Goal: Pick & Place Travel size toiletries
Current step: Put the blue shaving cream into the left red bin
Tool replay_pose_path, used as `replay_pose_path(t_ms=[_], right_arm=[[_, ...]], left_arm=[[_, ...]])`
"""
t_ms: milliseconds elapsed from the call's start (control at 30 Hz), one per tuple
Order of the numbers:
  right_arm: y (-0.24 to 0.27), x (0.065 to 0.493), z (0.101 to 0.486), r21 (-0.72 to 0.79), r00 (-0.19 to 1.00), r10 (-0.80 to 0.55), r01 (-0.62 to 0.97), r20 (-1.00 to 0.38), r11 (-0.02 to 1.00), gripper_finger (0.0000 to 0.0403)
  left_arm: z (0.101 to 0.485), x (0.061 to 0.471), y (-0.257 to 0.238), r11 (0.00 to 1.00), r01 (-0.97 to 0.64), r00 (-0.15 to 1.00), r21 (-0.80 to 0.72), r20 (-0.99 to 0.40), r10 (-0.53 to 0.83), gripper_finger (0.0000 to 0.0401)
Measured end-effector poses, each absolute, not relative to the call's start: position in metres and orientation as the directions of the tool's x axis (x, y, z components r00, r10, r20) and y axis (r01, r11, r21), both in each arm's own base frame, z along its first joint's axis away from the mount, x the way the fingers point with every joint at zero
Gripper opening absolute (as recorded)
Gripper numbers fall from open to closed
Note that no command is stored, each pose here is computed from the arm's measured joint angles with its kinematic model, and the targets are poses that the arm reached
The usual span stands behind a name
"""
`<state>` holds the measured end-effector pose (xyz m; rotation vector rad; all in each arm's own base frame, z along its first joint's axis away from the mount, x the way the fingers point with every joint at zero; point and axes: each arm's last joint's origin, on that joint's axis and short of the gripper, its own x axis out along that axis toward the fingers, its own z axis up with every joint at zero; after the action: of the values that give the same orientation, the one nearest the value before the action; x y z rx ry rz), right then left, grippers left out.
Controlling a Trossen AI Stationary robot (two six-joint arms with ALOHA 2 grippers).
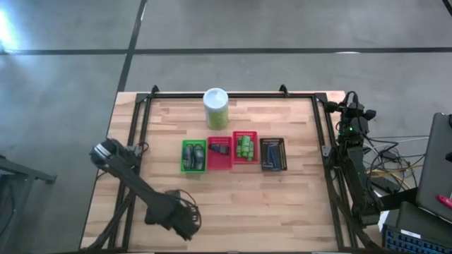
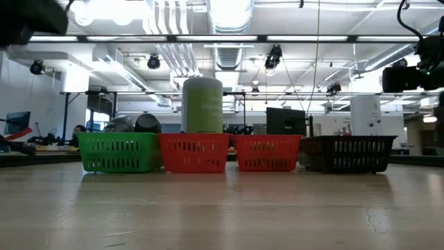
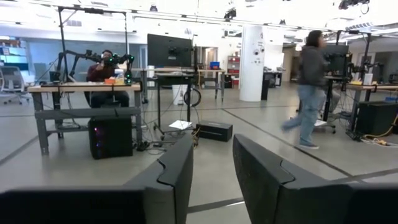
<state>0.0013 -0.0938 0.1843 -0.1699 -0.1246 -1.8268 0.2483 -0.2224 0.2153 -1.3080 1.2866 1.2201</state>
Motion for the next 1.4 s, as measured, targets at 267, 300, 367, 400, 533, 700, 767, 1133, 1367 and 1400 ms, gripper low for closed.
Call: replay_pose_path(t_ms=[267, 300, 367, 400, 533, 700, 767, 1133, 1367, 1400], right_arm=[[-0.094, 0.001, 0.184, -0.004, -0.254, -0.950, 0.966, 0.181, -0.259, 0.0081], [-0.094, 0.001, 0.184, -0.004, -0.254, -0.950, 0.966, 0.181, -0.259, 0.0077], [-0.094, 0.001, 0.184, -0.004, -0.254, -0.950, 0.966, 0.181, -0.259, 0.0070], [-0.094, 0.001, 0.184, -0.004, -0.254, -0.950, 0.966, 0.181, -0.259, 0.0067], [-0.094, 0.001, 0.184, -0.004, -0.254, -0.950, 0.966, 0.181, -0.259, 0.0055], [-0.094, 0.001, 0.184, -0.004, -0.253, -0.950, 0.966, 0.181, -0.258, 0.0045], [-0.094, 0.001, 0.184, -0.004, -0.254, -0.950, 0.966, 0.181, -0.259, 0.0043], [-0.094, 0.001, 0.184, -0.004, -0.254, -0.950, 0.966, 0.181, -0.259, 0.0072], [-0.094, 0.001, 0.184, -0.004, -0.254, -0.950, 0.966, 0.181, -0.259, 0.0096], [-0.094, 0.001, 0.184, -0.004, -0.254, -0.950, 0.966, 0.181, -0.259, 0.0099]], left_arm=[[0.195, 0.243, -0.240, -0.045, -0.992, -0.110, 0.117, -0.986, -0.127, 0.0287], [0.194, 0.242, -0.240, -0.045, -0.991, -0.116, 0.123, -0.985, -0.127, 0.0287], [0.191, 0.240, -0.239, -0.046, -0.991, -0.122, 0.128, -0.985, -0.118, 0.0287], [0.188, 0.238, -0.237, -0.046, -0.991, -0.120, 0.125, -0.987, -0.105, 0.0287], [0.173, 0.237, -0.222, -0.071, -0.992, -0.097, 0.103, -0.992, -0.076, 0.0287], [0.154, 0.239, -0.217, -0.084, -0.996, -0.004, 0.019, -0.985, -0.174, 0.0286], [0.152, 0.240, -0.216, -0.088, -0.996, 0.011, 0.006, -0.981, -0.192, 0.0286], [0.156, 0.240, -0.206, -0.062, -0.998, 0.019, -0.010, -0.989, -0.146, 0.0206], [0.157, 0.240, -0.205, -0.032, -0.999, 0.016, -0.011, -0.990, -0.140, 0.0136], [0.158, 0.241, -0.205, -0.027, -1.000, 0.020, -0.016, -0.990, -0.140, 0.0130]])
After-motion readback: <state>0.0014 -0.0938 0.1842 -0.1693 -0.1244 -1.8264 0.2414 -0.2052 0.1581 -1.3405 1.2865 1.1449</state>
